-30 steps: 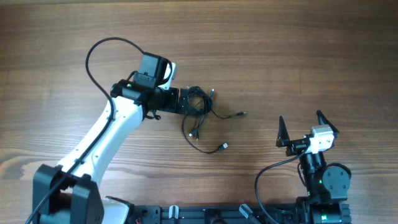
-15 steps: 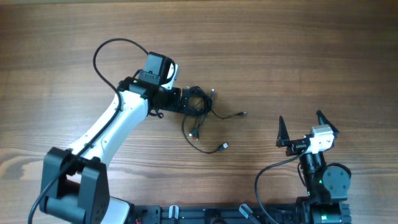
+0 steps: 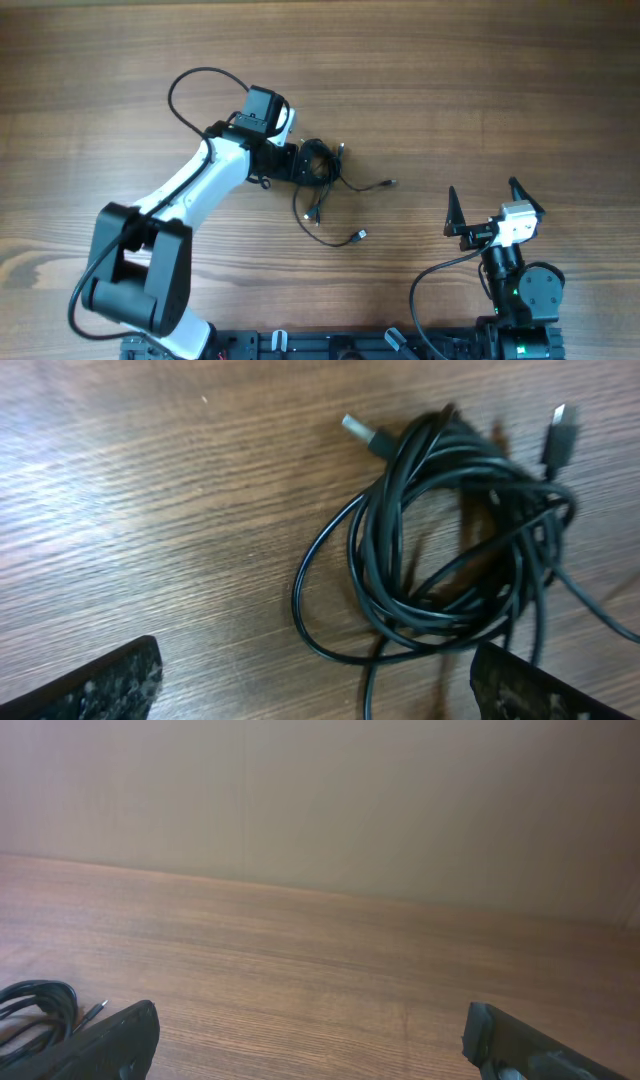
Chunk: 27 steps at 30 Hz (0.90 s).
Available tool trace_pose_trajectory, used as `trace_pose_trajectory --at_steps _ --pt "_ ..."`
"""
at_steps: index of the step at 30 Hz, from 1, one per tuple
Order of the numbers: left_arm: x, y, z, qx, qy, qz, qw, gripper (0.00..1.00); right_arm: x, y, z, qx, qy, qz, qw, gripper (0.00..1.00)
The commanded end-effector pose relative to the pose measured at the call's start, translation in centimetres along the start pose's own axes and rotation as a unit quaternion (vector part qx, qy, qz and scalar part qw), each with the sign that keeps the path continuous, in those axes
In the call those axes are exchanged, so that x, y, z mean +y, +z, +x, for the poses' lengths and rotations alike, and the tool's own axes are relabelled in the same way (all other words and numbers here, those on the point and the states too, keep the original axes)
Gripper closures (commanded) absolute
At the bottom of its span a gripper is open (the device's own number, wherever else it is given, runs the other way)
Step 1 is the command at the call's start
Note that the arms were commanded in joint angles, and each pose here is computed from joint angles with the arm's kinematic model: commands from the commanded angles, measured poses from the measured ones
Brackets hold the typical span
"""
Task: Untangle cables
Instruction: 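Reach the left gripper over the black cable bundle and grasp it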
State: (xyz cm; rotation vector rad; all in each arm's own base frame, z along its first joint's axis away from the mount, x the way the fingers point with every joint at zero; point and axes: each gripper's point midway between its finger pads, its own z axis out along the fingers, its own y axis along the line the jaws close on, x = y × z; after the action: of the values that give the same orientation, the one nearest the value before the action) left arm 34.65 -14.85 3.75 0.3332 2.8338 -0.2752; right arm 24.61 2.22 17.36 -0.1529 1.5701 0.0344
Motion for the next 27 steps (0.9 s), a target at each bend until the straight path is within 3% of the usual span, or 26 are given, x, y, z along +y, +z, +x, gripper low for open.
trace_pose_trajectory --at_steps 1,6,12,21,24,25,26,27 --pt "-1.2 1.2 -0.1 0.006 0.02 0.012 1.0 0.02 -0.2 -0.1 -0.2 -0.005 0.005 0.006 1.0 0.0" --pt "-2.8 2.5 -1.5 -0.024 0.043 0.019 0.999 0.14 -0.2 -0.1 -0.2 -0.005 0.006 0.007 1.0 0.0" --pt "-3.0 2.6 -2.0 -0.034 0.044 0.021 0.998 0.44 -0.2 -0.1 -0.2 -0.005 0.005 0.006 1.0 0.0" --pt "-2.7 4.3 -1.6 -0.021 0.043 0.019 0.999 0.48 -0.2 -0.1 -0.2 -0.005 0.005 0.007 1.0 0.0" --pt "-2.8 4.3 -2.0 -0.03 0.043 0.02 0.998 0.71 -0.2 -0.1 -0.2 -0.005 0.005 0.006 1.0 0.0" --pt "-2.8 4.3 -2.1 -0.032 0.044 0.021 0.998 0.87 -0.2 -0.1 -0.2 -0.005 0.005 0.007 1.0 0.0" --pt "-2.8 4.2 -2.1 -0.033 0.044 0.021 0.998 0.96 -0.2 -0.1 -0.2 -0.005 0.005 0.006 1.0 0.0" --pt "-2.8 4.2 -2.2 -0.034 0.044 0.021 0.998 0.96 -0.2 -0.1 -0.2 -0.005 0.005 0.006 1.0 0.0"
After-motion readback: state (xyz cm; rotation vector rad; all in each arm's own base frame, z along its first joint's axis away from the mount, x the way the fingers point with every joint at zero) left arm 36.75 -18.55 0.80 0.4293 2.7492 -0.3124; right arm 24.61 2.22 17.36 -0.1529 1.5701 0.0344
